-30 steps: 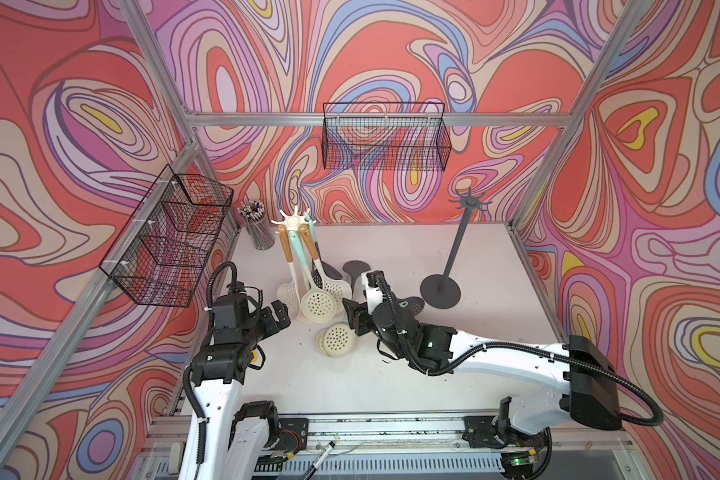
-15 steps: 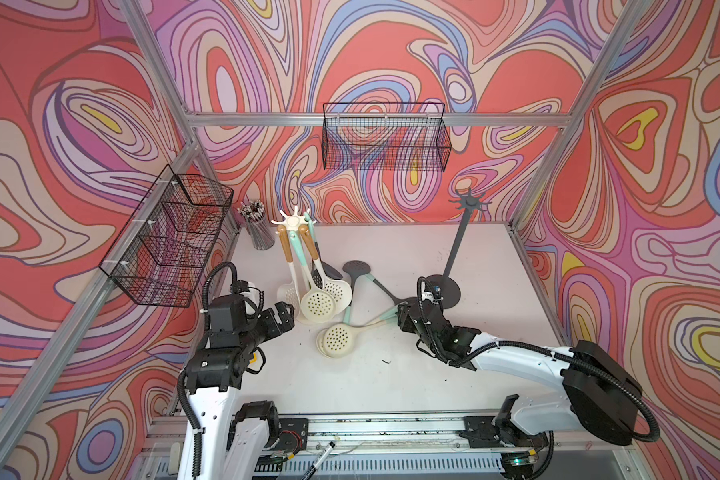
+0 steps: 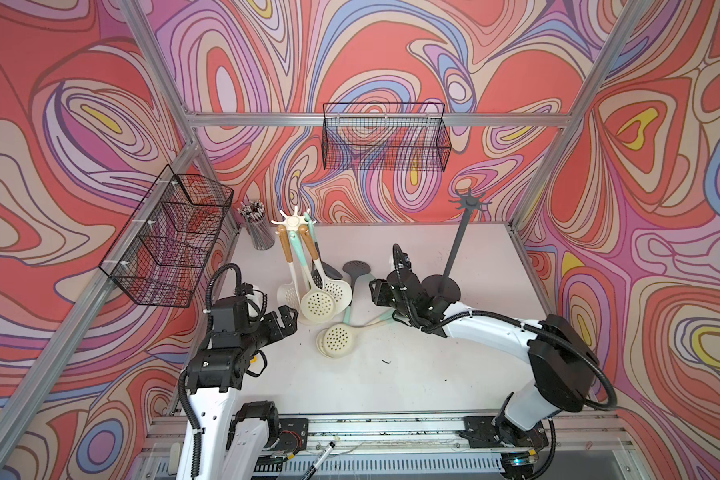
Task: Hang the skimmer on the kitchen utensil rack
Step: Pick up the skimmer from the center of the board.
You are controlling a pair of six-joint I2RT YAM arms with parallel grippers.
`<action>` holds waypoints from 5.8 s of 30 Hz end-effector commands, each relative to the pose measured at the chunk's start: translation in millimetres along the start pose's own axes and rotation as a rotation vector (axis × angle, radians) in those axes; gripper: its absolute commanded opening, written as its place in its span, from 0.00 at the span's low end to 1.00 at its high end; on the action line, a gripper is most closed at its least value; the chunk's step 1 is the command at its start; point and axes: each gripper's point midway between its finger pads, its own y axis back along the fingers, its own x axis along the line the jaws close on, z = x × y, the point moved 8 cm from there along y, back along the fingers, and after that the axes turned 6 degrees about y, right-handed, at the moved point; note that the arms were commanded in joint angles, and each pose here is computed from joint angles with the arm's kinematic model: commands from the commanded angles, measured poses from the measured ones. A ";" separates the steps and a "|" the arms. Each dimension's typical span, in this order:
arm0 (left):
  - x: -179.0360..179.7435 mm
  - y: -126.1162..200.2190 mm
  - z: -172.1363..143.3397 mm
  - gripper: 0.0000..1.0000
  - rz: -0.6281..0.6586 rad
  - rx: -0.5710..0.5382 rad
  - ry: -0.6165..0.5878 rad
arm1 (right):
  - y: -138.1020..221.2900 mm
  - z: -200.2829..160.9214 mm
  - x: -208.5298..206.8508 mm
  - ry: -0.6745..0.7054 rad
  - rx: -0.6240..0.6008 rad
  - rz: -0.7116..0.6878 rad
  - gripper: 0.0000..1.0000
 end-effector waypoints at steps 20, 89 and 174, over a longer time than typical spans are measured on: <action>-2.4 -3.5 -3.3 1.00 -0.049 0.008 -0.011 | -120.9 -46.7 -19.5 -0.294 0.107 0.290 0.52; -83.8 27.4 -9.9 1.00 -0.632 -0.066 -0.372 | 0.8 51.0 -45.9 -0.444 0.157 0.271 0.00; -248.7 -26.5 -67.5 0.41 -0.791 -1.103 -1.818 | 76.1 88.3 -25.3 -1.044 0.313 0.670 0.01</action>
